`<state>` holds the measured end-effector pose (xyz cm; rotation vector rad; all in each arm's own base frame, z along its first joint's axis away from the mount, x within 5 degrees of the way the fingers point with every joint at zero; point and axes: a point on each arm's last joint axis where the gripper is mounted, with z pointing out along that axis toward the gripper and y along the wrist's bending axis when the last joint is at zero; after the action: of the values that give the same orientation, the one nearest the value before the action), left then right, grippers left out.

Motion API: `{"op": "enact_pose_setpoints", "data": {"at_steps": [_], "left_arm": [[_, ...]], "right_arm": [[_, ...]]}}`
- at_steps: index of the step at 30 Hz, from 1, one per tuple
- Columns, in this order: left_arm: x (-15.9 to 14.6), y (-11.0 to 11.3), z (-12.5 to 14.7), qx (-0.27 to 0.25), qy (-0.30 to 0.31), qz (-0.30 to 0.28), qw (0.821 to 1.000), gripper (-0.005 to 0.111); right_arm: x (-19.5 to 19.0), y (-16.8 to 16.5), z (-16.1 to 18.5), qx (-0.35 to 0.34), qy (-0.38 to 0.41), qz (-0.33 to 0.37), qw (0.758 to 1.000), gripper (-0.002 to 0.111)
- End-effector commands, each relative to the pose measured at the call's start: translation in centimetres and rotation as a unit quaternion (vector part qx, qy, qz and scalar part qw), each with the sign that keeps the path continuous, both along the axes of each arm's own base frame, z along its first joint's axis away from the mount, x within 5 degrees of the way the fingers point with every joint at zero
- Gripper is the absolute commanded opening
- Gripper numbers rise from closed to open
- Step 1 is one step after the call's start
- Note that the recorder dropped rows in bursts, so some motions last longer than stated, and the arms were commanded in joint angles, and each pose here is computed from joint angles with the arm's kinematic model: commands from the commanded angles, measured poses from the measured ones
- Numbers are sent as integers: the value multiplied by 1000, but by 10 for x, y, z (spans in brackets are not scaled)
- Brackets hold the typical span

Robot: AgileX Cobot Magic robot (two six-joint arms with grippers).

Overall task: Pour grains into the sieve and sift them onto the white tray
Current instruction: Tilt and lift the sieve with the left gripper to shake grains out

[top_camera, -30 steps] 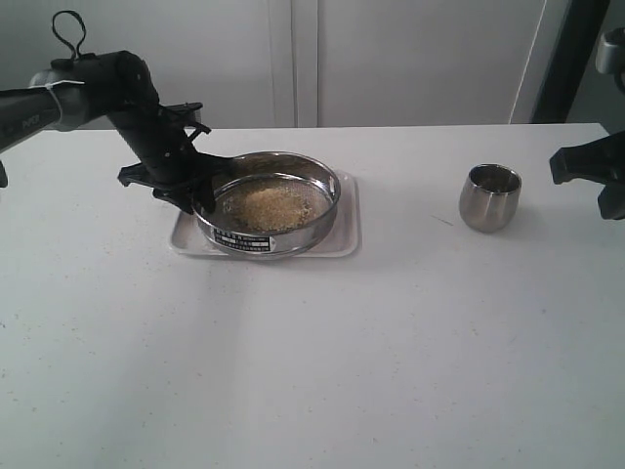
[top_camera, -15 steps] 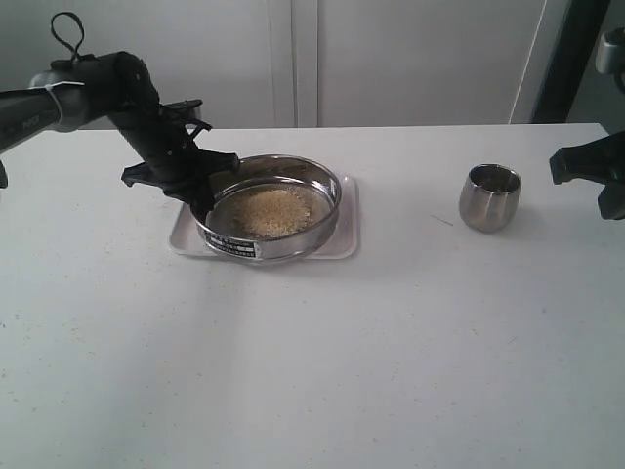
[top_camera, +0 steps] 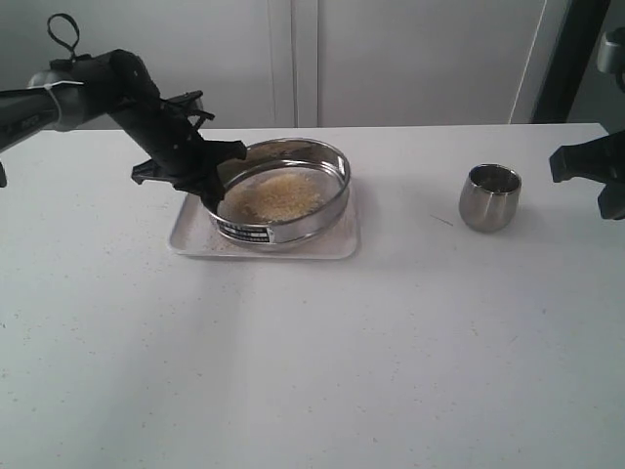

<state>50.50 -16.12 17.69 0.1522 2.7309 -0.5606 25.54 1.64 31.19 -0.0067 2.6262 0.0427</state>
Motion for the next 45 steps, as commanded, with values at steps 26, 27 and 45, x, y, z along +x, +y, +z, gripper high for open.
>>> {"op": "enact_pose_setpoints", "data": {"at_steps": [26, 27, 45], "left_arm": [[-14, -31, 45, -49, -41, -30, 998, 0], [-15, -32, 44, -29, -51, -47, 997, 0], [-16, -4, 52, -38, 3, -9, 999, 0]], "right_arm": [[-2, -1, 1, -2, -3, -2, 1000, 0], [-2, -1, 1, -2, -3, -2, 1000, 0], [-2, -1, 1, -2, -3, -2, 1000, 0]]}}
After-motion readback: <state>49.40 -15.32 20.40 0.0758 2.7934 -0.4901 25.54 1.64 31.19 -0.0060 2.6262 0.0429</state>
